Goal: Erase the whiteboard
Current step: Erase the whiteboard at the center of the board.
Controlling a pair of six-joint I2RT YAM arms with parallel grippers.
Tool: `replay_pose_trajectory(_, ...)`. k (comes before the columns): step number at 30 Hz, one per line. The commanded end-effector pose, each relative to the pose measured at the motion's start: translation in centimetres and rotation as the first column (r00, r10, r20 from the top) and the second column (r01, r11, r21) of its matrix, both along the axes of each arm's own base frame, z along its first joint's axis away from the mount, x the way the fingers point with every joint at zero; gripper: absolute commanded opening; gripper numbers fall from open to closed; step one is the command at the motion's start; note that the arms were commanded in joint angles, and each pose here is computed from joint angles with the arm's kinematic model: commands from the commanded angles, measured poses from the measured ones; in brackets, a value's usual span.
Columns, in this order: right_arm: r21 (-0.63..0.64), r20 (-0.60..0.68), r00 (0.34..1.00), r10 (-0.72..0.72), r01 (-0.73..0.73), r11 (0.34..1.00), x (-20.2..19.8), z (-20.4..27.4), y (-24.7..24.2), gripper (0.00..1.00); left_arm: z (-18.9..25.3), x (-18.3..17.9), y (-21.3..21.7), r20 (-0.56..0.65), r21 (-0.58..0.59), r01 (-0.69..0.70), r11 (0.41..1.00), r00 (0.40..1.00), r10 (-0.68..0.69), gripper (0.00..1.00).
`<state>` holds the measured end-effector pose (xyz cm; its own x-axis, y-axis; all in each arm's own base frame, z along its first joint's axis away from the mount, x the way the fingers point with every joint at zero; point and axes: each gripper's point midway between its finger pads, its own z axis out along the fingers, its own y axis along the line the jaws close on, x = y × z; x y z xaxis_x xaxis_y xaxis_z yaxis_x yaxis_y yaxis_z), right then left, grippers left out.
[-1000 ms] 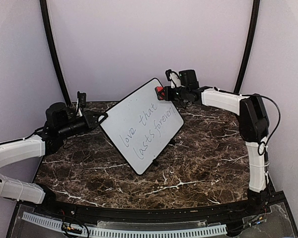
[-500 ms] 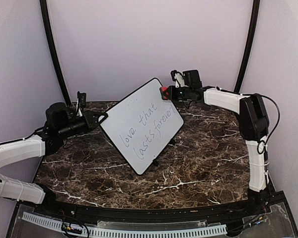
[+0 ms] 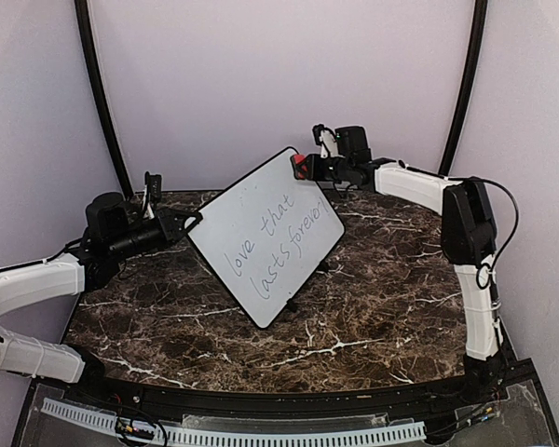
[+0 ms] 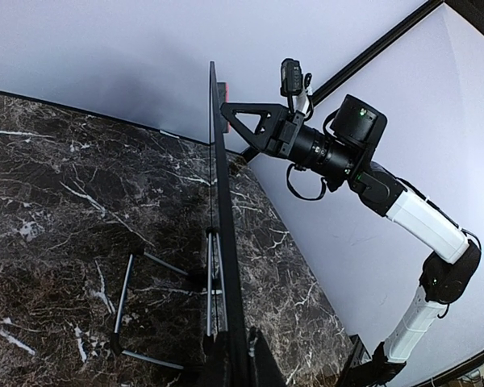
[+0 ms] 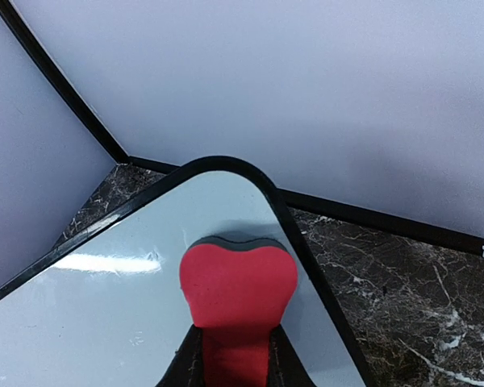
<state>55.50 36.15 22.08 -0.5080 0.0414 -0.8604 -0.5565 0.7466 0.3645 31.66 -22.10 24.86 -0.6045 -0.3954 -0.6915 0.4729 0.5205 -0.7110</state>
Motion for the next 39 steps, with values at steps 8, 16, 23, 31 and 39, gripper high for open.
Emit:
replay_pose_trajectory(8, 0.099, -0.200, 0.980, -0.019, 0.040, 0.994, -3.7, -6.5, -2.4, 0.03, 7.0, -4.3, -2.3, 0.271, -0.052, 0.228, 0.972, 0.940, -0.206, 0.00)
replay_pose_trajectory(16, 0.147, -0.187, 0.982, 0.004, 0.024, 0.989, -3.3, -4.7, -1.6, 0.03, 6.9, -4.3, -2.4, 0.267, -0.056, 0.235, 0.970, 0.940, -0.212, 0.00)
replay_pose_trajectory(23, 0.146, -0.155, 0.988, 0.027, -0.004, 0.989, -0.8, -1.4, 0.9, 0.03, 6.8, -4.3, -2.3, 0.267, -0.053, 0.231, 0.972, 0.941, -0.209, 0.00)
replay_pose_trajectory(31, 0.089, -0.118, 0.991, 0.065, -0.055, 0.995, -1.5, -1.3, 3.0, 0.03, 6.8, -4.3, -2.4, 0.266, -0.054, 0.233, 0.971, 0.941, -0.211, 0.00)
replay_pose_trajectory(39, -0.008, -0.030, 0.987, 0.157, -0.157, 0.988, -5.6, -1.3, 6.0, 0.03, 6.8, -4.3, -2.4, 0.263, -0.057, 0.236, 0.970, 0.941, -0.213, 0.00)
